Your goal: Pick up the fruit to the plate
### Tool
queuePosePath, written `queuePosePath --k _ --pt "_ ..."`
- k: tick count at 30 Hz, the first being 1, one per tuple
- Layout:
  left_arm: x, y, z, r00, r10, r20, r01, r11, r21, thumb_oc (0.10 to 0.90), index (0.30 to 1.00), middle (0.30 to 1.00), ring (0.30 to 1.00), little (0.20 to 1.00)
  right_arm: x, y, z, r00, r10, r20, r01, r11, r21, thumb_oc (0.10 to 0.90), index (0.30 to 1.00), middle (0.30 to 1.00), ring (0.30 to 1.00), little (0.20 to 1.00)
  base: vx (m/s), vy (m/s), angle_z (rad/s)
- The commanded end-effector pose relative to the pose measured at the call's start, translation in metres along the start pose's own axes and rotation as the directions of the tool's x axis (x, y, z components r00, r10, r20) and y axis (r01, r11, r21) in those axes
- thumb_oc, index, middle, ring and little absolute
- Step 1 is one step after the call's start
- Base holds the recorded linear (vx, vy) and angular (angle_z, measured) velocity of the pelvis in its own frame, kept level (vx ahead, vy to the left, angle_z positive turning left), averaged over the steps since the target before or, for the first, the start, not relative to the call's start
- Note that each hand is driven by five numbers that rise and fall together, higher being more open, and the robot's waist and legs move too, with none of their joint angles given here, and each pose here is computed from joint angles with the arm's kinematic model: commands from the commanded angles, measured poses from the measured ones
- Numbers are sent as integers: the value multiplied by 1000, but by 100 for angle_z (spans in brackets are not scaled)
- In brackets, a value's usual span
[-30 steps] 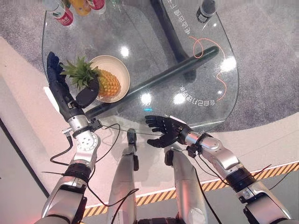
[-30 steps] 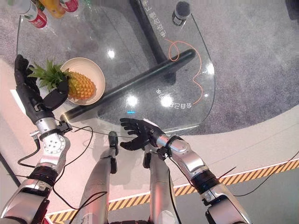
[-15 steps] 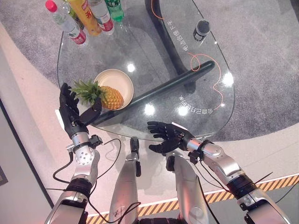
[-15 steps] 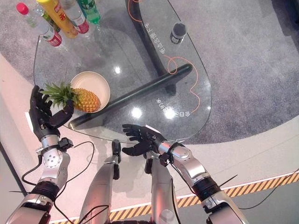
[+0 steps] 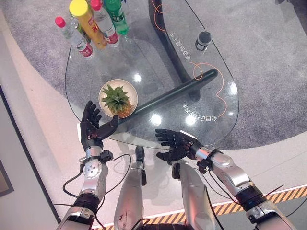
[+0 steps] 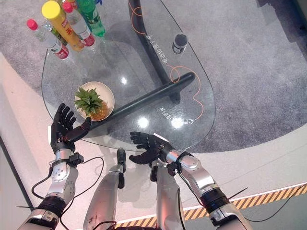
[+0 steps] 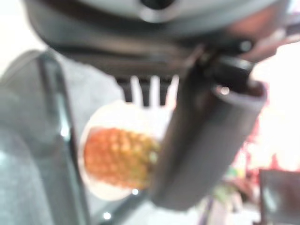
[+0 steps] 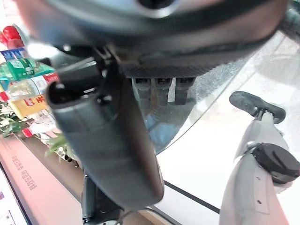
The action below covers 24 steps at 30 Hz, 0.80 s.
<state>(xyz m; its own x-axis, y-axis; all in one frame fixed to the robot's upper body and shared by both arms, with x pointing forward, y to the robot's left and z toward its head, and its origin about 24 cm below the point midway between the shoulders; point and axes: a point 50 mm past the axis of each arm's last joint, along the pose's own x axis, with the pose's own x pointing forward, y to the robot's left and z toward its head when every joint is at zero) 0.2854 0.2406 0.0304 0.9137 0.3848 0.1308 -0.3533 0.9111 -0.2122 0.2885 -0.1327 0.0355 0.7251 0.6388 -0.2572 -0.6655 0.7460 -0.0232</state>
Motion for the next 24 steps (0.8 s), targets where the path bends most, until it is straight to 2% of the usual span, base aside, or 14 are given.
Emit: queuePosePath --k 1,6,13,18,20,24 --pt "-4 -6 18 993 -39 109 46 997 -64 800 900 900 900 900 -6 17 34 974 103 201 -88 993 -79 800 900 900 900 900 0 0 0" --pt "-14 2 5 999 -21 36 24 997 -71 800 900 900 900 900 -11 17 26 976 97 195 -85 994 -69 800 900 900 900 900 3 -7 4" --pt "-33 22 -24 989 31 -145 -39 997 -59 800 900 900 900 900 -18 17 7 986 73 147 -70 997 -28 800 900 900 900 900 3 -1 1" --pt "-64 43 -56 941 75 -329 -75 997 12 800 900 900 900 900 -26 22 -16 993 61 101 -65 997 33 800 900 900 900 900 46 5 5" --pt "-69 46 -62 930 80 -357 -78 997 21 800 900 900 900 900 -27 23 -20 995 55 88 -59 997 43 800 900 900 900 900 58 12 8" --pt "-94 59 -83 866 125 -484 -116 992 50 800 900 900 900 900 -30 25 -40 1000 10 16 -12 995 102 800 900 900 900 900 78 26 12"
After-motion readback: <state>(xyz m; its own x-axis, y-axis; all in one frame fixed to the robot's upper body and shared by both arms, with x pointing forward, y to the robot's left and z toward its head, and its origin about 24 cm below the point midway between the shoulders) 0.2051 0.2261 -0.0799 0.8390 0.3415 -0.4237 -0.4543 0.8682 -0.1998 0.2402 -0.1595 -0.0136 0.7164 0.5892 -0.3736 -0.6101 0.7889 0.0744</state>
